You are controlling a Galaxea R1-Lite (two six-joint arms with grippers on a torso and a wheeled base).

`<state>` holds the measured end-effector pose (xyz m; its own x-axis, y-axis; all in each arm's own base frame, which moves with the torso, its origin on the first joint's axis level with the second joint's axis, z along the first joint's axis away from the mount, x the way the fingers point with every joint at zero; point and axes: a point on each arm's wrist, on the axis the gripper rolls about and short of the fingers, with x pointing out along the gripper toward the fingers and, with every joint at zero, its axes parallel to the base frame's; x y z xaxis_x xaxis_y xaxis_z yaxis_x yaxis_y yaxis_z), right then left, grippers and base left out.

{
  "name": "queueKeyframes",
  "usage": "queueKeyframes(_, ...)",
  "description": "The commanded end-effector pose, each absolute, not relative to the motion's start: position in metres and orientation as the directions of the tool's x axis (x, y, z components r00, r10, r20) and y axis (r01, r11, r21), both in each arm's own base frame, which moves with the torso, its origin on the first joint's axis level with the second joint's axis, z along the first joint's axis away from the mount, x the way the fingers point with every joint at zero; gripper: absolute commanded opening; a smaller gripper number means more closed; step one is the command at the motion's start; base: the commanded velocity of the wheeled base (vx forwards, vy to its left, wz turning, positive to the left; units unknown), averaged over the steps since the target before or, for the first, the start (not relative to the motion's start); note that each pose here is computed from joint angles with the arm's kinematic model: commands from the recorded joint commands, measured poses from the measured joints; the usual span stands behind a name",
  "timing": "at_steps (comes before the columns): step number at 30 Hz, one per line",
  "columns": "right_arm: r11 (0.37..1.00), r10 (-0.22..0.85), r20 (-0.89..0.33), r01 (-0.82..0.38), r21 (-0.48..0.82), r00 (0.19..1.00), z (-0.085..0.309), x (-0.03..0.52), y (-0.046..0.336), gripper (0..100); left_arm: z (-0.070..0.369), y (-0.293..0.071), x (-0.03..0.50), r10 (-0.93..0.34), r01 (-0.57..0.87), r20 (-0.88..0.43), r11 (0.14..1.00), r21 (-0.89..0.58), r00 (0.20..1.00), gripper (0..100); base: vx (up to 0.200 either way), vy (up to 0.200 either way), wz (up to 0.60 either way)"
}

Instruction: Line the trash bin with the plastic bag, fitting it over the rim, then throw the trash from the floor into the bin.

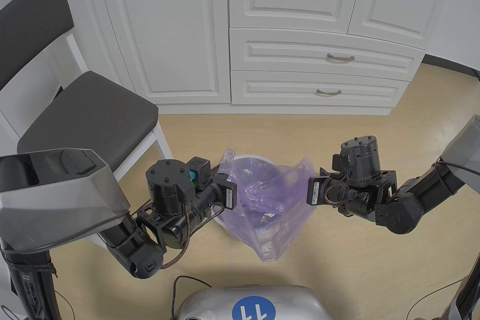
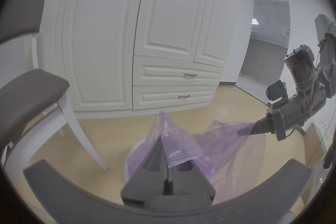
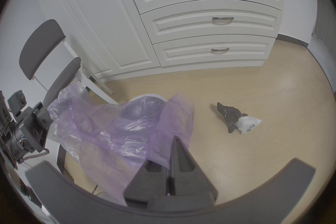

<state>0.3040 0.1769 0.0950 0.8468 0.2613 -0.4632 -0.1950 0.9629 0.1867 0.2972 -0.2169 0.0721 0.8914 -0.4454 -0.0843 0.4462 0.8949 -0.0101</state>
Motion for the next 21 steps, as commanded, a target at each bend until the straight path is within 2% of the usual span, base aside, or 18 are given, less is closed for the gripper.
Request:
queueKeyframes(1,0.965,0.255,-0.492,-0.190,0.179,0.832,0.081,0.311,0.181,0,0.064,-0.220,0.307,-0.434,0.431,-0.128,0.901,-0.052,0.892,0,0.000,0.000,0.00)
queueKeyframes(9,0.962,0.258,-0.518,-0.164,0.220,0.816,0.061,0.323,0.193,0,0.062,-0.211,0.320,-0.391,0.380,-0.196,0.920,-0.094,0.899,0,0.000,0.000,0.00)
queueKeyframes(21,0.923,0.304,-0.464,-0.136,0.360,0.832,0.074,0.327,0.212,0,0.058,-0.204,0.328,-0.363,0.352,-0.233,0.932,-0.092,0.902,0,0.000,0.000,0.00)
